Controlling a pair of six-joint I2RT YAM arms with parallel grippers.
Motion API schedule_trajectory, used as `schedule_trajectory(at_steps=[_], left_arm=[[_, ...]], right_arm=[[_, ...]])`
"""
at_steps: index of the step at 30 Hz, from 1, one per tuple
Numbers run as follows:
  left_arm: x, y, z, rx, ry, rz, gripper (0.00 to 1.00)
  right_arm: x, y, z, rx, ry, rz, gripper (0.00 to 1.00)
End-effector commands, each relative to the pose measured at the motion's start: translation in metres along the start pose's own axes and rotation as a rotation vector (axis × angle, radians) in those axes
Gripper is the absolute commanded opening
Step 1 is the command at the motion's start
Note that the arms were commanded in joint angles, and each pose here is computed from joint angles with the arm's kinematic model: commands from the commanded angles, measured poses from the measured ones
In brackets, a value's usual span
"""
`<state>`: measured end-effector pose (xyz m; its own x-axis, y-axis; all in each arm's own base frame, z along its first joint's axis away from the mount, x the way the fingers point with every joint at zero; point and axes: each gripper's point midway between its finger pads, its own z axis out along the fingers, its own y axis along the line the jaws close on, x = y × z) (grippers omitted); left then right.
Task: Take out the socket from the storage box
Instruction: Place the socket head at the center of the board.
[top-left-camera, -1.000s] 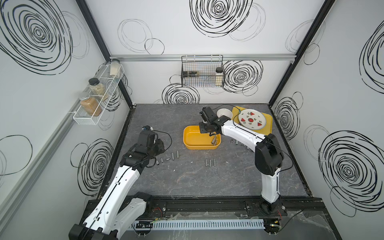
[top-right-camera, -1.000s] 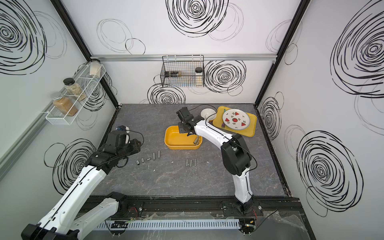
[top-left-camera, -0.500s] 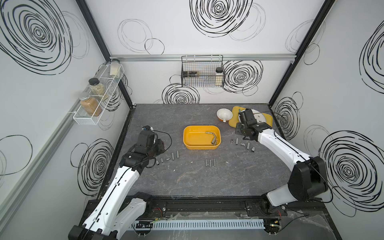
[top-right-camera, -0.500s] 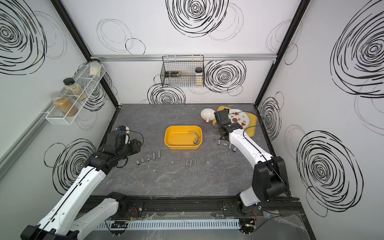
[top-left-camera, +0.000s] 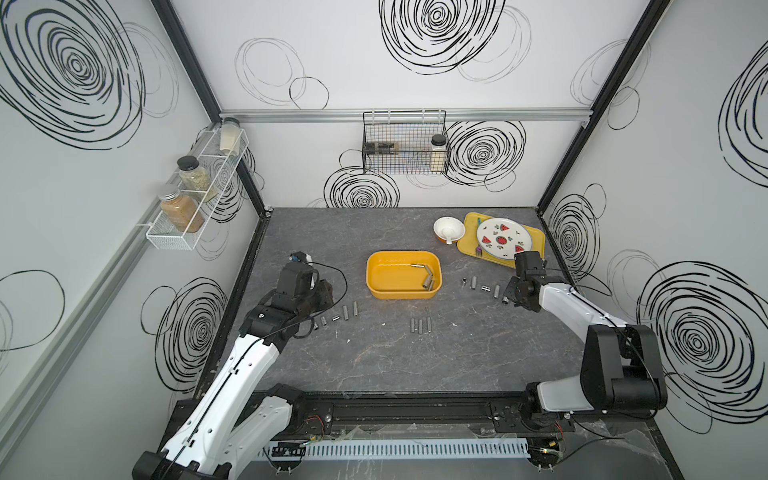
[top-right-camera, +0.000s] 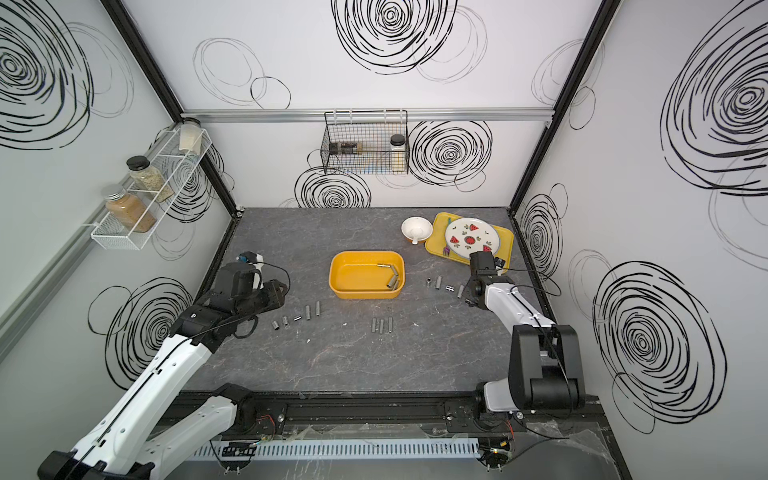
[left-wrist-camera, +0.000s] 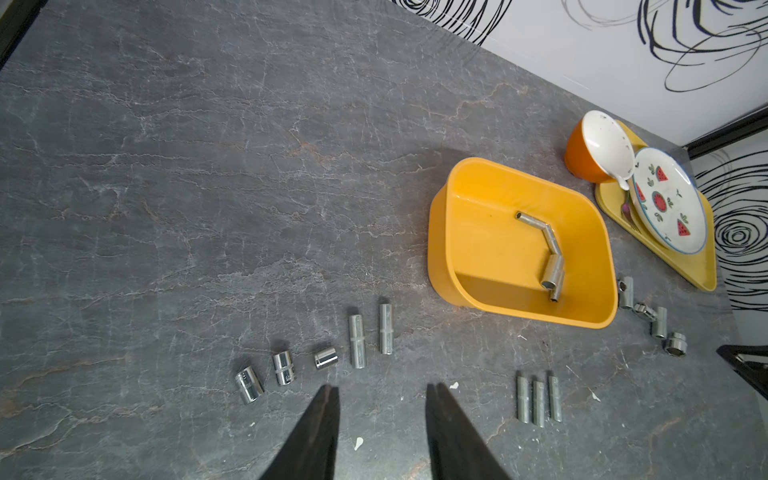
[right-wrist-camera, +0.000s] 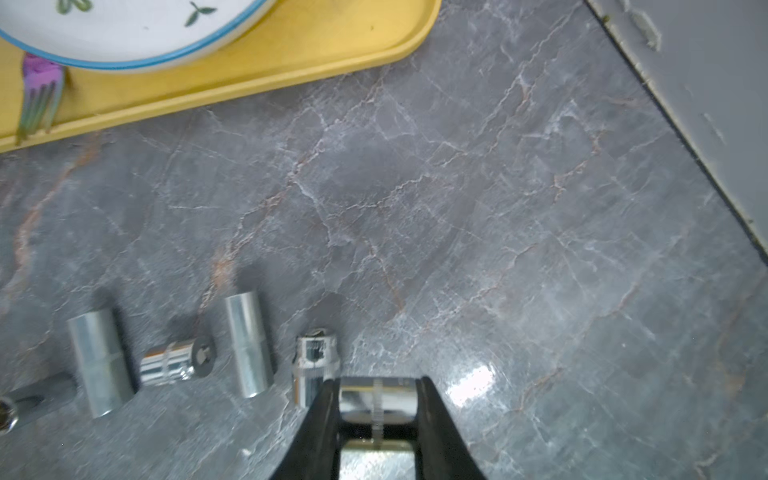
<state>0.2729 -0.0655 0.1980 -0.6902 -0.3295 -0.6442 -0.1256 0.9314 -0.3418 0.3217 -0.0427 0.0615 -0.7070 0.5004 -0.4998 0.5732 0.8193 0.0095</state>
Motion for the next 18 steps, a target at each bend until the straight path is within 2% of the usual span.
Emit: schedule_trajectory(at_steps=[1, 6, 18], left_arm=[[-0.005, -0.005, -0.001, 0.017, -0.037, 0.013, 0.42], [-0.005, -0.006, -0.001, 0.021, -0.033, 0.016, 0.42], [-0.003, -0.007, 0.001, 0.023, -0.021, 0.021, 0.42]], right_arm=[[-0.002, -0.006, 0.012, 0.024, -0.002, 0.033, 0.23], [0.014, -0.011, 0.029, 0.033, 0.067, 0.037, 0.23], [0.022, -0.013, 0.04, 0.035, 0.093, 0.03, 0.32]])
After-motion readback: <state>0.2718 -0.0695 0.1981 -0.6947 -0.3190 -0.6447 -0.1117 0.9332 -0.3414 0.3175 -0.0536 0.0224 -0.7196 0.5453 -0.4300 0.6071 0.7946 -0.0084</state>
